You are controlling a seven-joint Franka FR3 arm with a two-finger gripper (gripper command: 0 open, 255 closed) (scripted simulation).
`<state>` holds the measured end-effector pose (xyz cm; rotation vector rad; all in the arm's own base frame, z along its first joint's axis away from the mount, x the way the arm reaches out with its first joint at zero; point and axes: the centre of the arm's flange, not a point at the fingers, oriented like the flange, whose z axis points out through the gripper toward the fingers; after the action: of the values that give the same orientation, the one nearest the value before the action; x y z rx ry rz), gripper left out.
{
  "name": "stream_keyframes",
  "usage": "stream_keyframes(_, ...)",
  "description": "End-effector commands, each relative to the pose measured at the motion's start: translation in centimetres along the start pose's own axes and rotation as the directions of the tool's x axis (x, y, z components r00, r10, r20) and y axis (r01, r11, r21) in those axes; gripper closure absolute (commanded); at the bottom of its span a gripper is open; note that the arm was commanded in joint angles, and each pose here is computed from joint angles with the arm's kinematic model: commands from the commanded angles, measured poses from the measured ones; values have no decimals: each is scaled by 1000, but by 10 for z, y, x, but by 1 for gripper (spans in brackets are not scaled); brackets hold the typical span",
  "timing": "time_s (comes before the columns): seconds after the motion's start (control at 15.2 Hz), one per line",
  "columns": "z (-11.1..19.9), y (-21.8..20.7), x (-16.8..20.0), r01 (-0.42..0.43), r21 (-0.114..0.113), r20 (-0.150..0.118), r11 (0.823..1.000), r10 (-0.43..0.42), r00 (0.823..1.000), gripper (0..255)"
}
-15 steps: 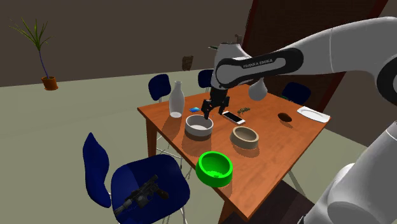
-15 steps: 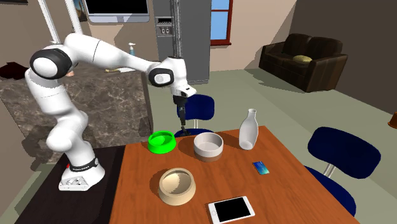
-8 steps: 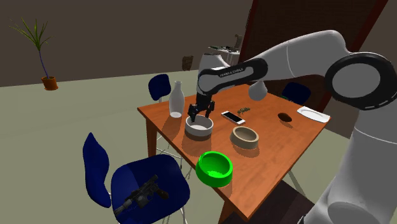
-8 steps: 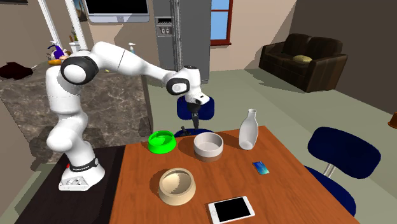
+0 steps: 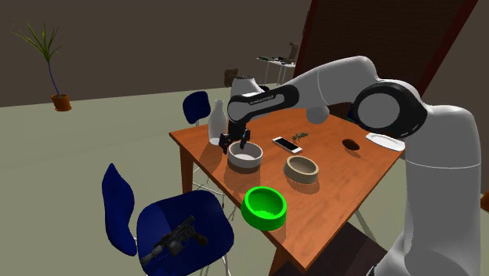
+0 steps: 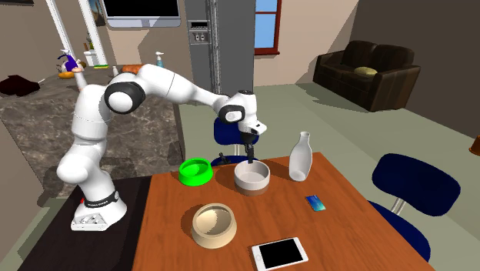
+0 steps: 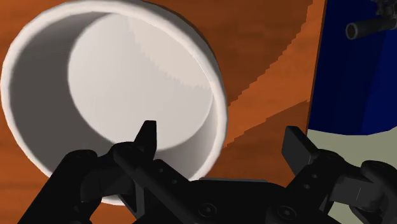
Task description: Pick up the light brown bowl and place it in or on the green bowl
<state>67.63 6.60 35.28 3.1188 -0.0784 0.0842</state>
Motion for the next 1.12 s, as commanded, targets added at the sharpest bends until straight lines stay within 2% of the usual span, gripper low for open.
stream_keyframes(0.0,11,0,2,0,0,0,1000,0,1000,0)
stream_keyframes(0.26,35,0,2,0,0,0,1000,0,1000,0)
stream_keyframes(0.79,35,0,2,0,0,0,1000,0,1000,0)
stream_keyframes(0.86,35,0,2,0,0,0,1000,0,1000,255)
stream_keyframes(1.06,35,0,2,0,0,0,1000,0,1000,255)
